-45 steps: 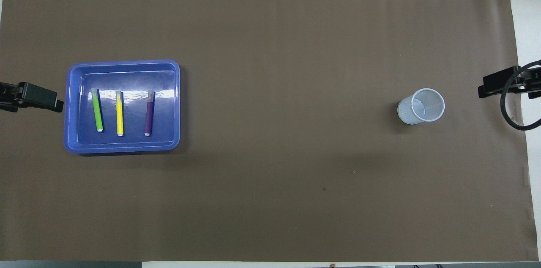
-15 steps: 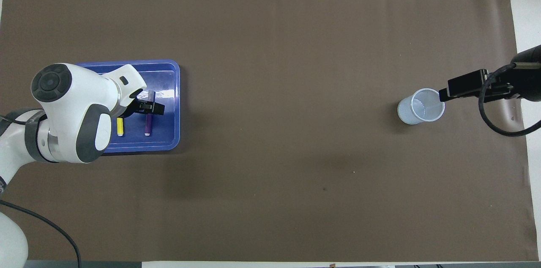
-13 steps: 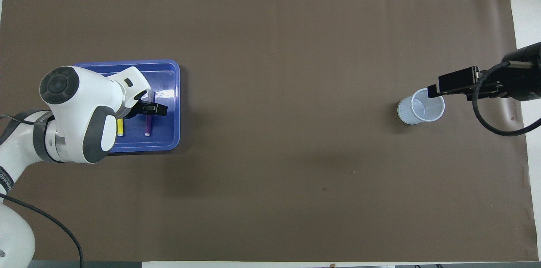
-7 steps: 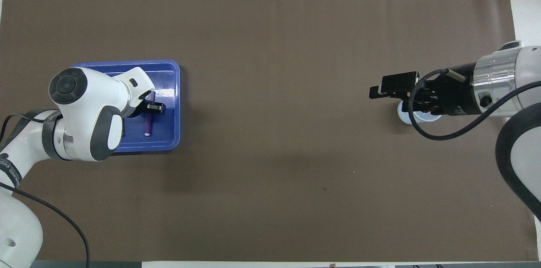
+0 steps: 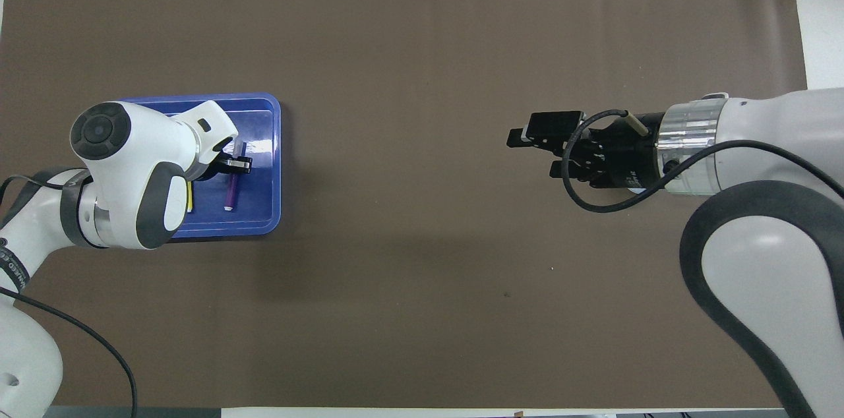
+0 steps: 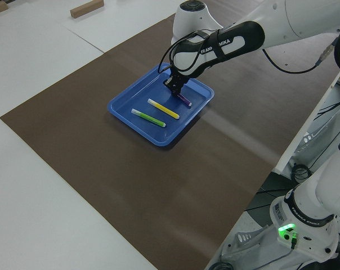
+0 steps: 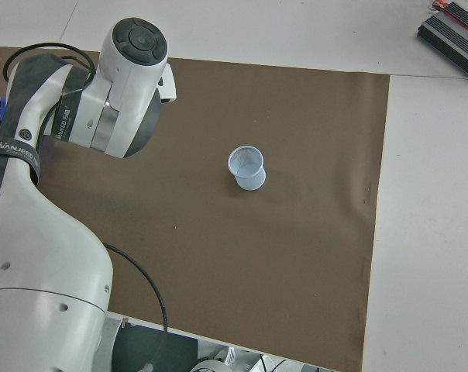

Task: Transfer and insert pens with both arms
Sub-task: 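Lift the purple pen with the left gripper while the right gripper approaches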

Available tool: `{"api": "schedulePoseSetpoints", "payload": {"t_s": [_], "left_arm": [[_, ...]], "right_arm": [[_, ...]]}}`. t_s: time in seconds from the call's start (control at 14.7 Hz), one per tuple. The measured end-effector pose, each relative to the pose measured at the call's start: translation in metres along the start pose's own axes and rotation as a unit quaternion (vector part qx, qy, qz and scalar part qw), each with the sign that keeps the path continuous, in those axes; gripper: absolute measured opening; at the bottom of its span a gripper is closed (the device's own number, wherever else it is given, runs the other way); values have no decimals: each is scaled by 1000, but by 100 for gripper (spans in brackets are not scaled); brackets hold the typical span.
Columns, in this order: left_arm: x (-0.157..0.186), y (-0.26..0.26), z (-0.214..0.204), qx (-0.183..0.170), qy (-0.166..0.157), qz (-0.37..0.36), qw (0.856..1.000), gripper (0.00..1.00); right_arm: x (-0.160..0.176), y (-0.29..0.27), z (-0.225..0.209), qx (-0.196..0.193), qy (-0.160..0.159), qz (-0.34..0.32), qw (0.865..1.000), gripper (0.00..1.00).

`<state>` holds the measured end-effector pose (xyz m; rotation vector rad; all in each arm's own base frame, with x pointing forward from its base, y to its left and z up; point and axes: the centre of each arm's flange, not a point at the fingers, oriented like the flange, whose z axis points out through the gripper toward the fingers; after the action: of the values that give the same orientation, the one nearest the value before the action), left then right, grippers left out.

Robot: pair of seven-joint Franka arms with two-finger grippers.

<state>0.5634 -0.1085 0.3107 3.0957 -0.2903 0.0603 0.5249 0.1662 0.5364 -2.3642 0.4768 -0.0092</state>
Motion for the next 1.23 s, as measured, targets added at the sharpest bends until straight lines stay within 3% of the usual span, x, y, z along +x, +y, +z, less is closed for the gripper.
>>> {"api": "schedulePoseSetpoints", "payload": {"t_s": [0.34, 0.48, 0.61, 0.89, 1.23], "left_arm": [[25, 6, -60, -1, -18, -104, 994, 17], [28, 20, -86, -12, -18, -173, 985, 17], [33, 50, -111, -37, -24, -253, 966, 17], [39, 116, -144, -89, -32, -383, 919, 17], [46, 155, -160, -166, -92, -527, 828, 17]], "right_arm": [[-21, -11, 49, 98, 9, 76, 992, 100], [-35, -19, 71, 110, 17, 85, 990, 100], [-48, -27, 88, 112, 16, 88, 990, 100], [-56, -30, 102, 119, 13, 103, 987, 100], [-48, -17, 121, 117, 10, 106, 987, 97]]}}
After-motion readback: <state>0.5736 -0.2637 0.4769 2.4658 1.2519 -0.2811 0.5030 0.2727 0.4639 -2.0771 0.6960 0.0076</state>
